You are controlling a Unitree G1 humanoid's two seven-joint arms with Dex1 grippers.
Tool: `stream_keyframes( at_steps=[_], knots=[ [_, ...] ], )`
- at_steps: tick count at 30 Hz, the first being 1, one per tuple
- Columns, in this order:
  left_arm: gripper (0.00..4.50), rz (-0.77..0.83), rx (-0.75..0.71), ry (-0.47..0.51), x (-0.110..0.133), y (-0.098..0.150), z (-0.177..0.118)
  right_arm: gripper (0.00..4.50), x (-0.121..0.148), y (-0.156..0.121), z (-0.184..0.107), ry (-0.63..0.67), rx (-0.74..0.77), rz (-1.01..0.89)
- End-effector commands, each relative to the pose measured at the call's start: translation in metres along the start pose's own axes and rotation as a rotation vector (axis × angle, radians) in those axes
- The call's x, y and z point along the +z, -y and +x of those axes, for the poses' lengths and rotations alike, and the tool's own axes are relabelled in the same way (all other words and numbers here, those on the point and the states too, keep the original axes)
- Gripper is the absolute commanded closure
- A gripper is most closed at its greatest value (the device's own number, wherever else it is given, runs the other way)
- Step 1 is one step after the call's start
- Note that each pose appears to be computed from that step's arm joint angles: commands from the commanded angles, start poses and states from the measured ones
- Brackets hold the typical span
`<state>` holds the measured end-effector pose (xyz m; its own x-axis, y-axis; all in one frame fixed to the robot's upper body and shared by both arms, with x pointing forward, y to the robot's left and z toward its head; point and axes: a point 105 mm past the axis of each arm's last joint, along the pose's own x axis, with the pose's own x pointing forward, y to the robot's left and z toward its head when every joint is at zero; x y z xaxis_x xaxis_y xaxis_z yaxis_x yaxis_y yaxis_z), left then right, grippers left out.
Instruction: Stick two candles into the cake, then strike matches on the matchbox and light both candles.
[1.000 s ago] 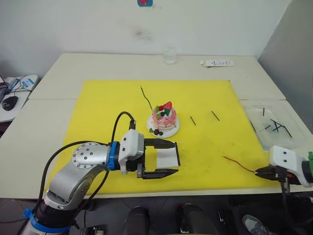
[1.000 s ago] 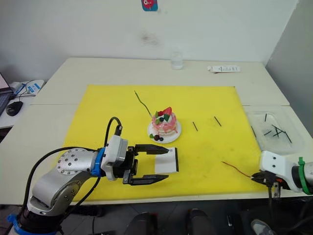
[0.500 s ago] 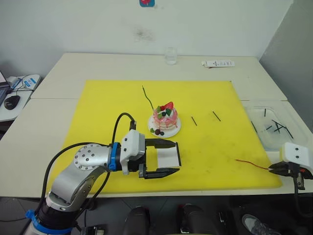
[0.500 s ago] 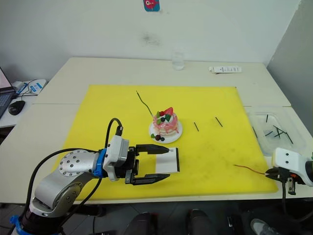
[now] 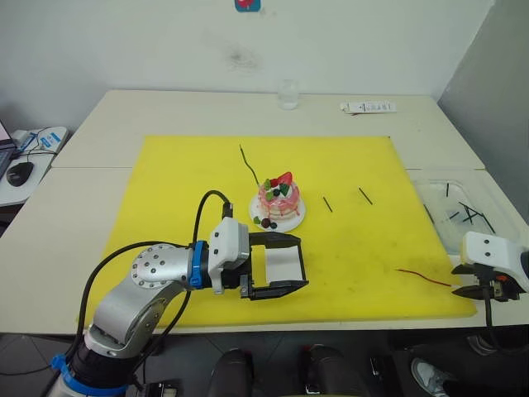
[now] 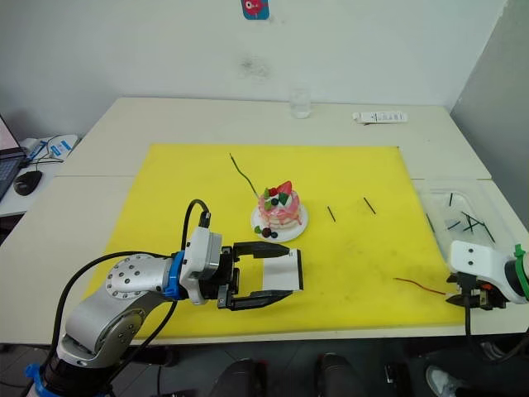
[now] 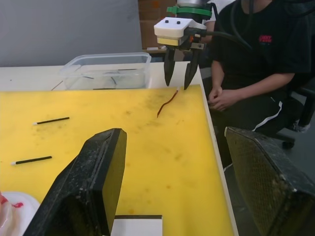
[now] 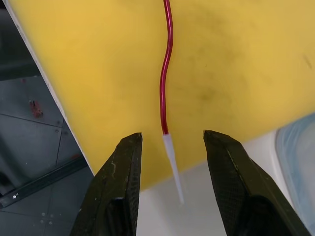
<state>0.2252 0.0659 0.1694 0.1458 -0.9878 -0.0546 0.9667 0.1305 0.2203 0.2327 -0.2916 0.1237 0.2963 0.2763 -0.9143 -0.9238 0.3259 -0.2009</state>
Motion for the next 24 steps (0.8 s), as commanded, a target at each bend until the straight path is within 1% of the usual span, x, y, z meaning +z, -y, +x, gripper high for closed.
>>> stream_keyframes(
  at_steps=[1,8,9,10,11,15,18,24],
  knots=[
    [0.93,0.031,-0.012,0.026,0.009,0.008,0.004,2.47,-0.003,0.000,0.001,-0.039,0.013,-0.022],
    [0.93,0.019,0.013,0.024,0.008,0.011,0.003,2.47,-0.015,0.005,0.005,-0.076,0.008,-0.049],
    [0.93,0.021,0.017,0.025,0.009,0.011,0.003,2.83,-0.014,0.008,0.006,-0.069,-0.004,-0.049],
    [0.93,0.022,0.019,0.025,0.009,0.011,0.003,2.99,-0.013,0.009,0.007,-0.064,-0.008,-0.050],
    [0.93,0.022,0.020,0.026,0.010,0.010,0.003,3.27,-0.013,0.010,0.007,-0.061,-0.011,-0.049],
    [0.93,0.023,0.017,0.026,0.010,0.011,0.003,3.27,-0.011,0.008,0.011,-0.056,0.007,-0.051],
    [0.93,0.068,-0.021,0.019,0.012,0.015,0.004,3.27,-0.010,0.006,0.012,-0.050,0.014,-0.054],
    [0.93,0.111,-0.067,0.044,0.022,0.016,0.008,3.27,-0.009,0.003,0.014,-0.048,0.025,-0.052]
  ],
)
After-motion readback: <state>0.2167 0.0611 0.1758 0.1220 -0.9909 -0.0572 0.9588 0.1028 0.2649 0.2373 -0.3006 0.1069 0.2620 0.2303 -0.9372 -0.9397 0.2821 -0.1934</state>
